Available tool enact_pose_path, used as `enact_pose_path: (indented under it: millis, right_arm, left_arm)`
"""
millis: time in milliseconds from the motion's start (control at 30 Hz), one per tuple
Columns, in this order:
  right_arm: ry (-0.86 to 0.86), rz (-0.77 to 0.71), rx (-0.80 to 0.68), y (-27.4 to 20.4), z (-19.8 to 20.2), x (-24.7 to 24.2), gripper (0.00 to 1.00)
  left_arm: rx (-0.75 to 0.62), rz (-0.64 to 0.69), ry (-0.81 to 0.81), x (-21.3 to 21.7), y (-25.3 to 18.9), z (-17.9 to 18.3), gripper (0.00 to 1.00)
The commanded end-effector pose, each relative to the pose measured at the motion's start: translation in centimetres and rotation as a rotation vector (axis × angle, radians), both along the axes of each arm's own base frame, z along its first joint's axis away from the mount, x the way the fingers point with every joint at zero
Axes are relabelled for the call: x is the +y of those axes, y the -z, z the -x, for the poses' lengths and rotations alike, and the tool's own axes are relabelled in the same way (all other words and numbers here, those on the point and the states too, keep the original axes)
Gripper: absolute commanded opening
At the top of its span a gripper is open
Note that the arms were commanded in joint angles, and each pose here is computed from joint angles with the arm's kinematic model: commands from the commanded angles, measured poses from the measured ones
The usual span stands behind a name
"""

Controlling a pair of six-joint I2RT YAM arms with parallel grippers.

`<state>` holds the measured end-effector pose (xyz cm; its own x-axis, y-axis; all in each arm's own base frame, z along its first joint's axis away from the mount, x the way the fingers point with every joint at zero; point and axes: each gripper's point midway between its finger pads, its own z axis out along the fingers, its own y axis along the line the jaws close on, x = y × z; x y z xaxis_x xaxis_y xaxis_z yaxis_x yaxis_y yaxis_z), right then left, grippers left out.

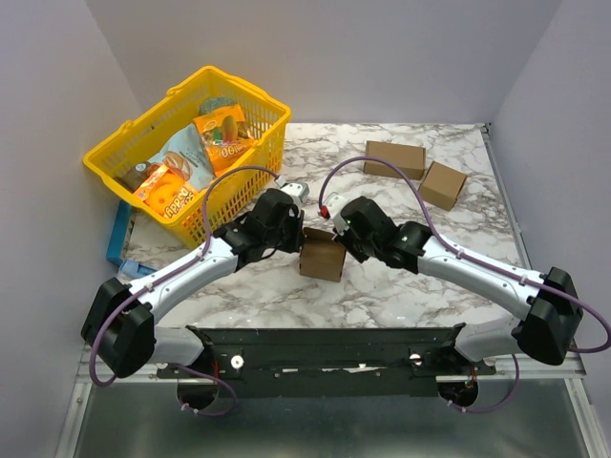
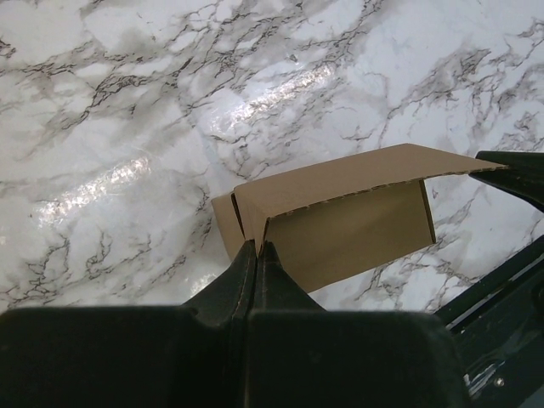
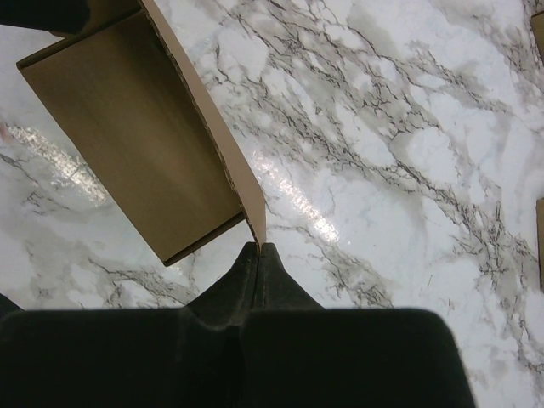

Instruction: Fold the paper box

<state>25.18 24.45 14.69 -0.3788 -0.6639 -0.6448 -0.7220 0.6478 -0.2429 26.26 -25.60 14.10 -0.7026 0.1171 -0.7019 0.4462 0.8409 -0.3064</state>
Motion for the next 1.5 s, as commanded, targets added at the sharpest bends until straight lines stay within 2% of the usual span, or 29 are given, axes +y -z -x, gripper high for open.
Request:
enact_pose_path:
  millis: [0, 967, 1133, 1300, 1467]
  right_arm:
    - [-0.015, 0.002, 0.016, 1.0, 0.4, 0.6, 0.01]
    - [-0.021, 0.019, 0.025, 1.3, 0.6, 0.8, 0.01]
    - [-0.021, 0.022, 0.026, 1.4, 0.6, 0.7, 0.01]
    - [-0.021, 0.024, 0.028, 1.4, 0.6, 0.7, 0.01]
    - [-0.02, 0.031, 0.027, 1.5, 0.6, 0.6, 0.01]
  left_arm:
    - [0.061, 0.104, 0.045, -1.9, -0.4, 1.5, 0.0]
    - [0.045, 0.163, 0.011, -1.6, -1.7, 1.1, 0.0]
    - [0.062, 0.19, 0.002, -1.2, -1.7, 1.2, 0.0]
    - [0.082, 0.274, -0.002, -1.6, -2.8, 1.0, 0.0]
    - [0.088, 0.279, 0.006, -1.9, -2.7, 0.9, 0.0]
